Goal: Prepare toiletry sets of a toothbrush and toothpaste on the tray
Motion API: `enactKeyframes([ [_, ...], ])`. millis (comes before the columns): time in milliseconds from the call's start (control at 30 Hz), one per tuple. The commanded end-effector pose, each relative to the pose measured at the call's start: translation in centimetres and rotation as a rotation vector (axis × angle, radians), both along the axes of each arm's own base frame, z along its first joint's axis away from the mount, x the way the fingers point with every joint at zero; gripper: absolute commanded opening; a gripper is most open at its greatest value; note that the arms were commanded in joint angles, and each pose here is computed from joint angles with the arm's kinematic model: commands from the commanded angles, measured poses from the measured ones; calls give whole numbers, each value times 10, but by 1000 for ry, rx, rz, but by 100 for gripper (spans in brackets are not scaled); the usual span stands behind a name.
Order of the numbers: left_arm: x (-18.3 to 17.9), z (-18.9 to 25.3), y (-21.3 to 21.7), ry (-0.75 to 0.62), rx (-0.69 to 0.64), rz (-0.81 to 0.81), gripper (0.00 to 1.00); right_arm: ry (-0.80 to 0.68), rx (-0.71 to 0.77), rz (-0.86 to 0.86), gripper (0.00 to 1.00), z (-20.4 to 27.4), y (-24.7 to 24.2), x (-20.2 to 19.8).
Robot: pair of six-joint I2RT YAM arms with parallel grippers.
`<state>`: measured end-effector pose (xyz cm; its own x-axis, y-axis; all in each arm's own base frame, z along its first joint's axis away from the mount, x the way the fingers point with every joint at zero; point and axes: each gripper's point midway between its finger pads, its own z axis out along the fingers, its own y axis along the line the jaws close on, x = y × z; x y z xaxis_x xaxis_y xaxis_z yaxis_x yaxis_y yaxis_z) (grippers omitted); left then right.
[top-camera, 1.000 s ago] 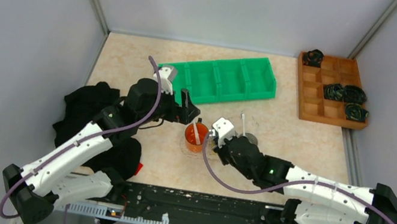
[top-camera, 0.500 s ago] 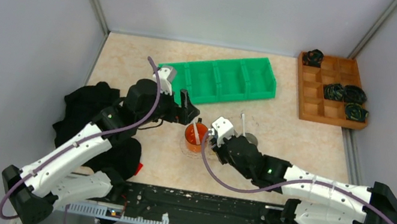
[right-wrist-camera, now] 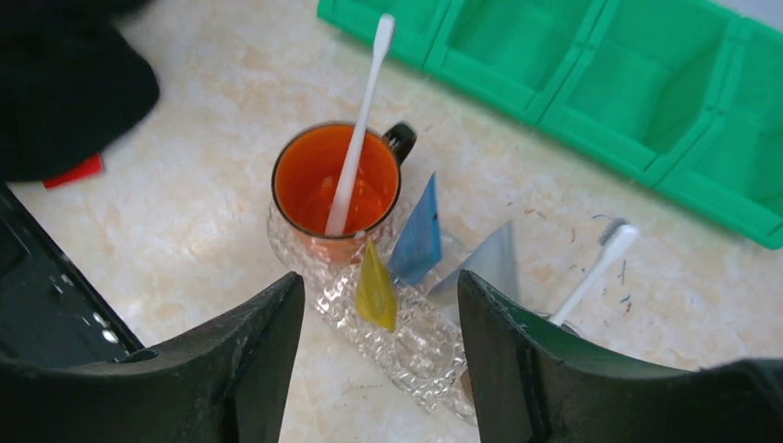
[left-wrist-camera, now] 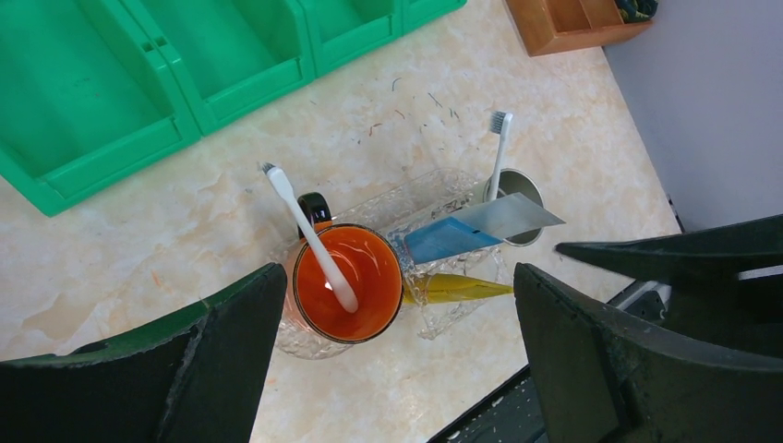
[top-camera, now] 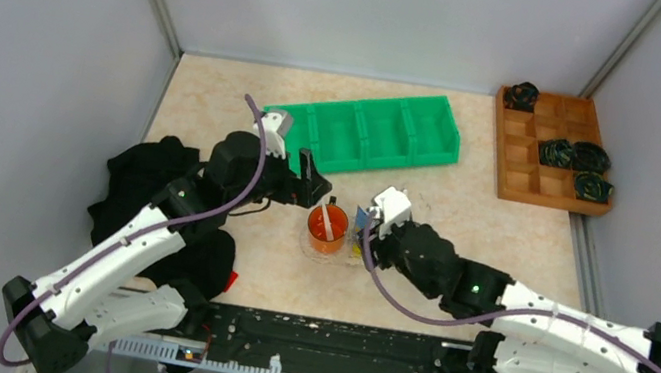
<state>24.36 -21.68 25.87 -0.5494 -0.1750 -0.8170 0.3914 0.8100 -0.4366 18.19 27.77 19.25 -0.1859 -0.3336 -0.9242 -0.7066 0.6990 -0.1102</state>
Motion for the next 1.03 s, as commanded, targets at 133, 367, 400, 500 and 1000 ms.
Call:
enactKeyframes([
  [133,-13,-1,7,4,5,-24,99,0,202,-198,67,93,-56,-2],
  [367,-55,-22,2,92,-68,-155,99,164,305,-316,72,76,-100,-23],
  [400,-62,-19,0,92,-96,-181,99,174,320,-329,73,74,-107,-25],
  [500,-82,-5,2,52,-177,-231,99,197,378,-366,75,66,-128,-32],
  [1000,-84,-19,30,-27,-206,-113,99,160,462,-460,77,67,-150,-25],
])
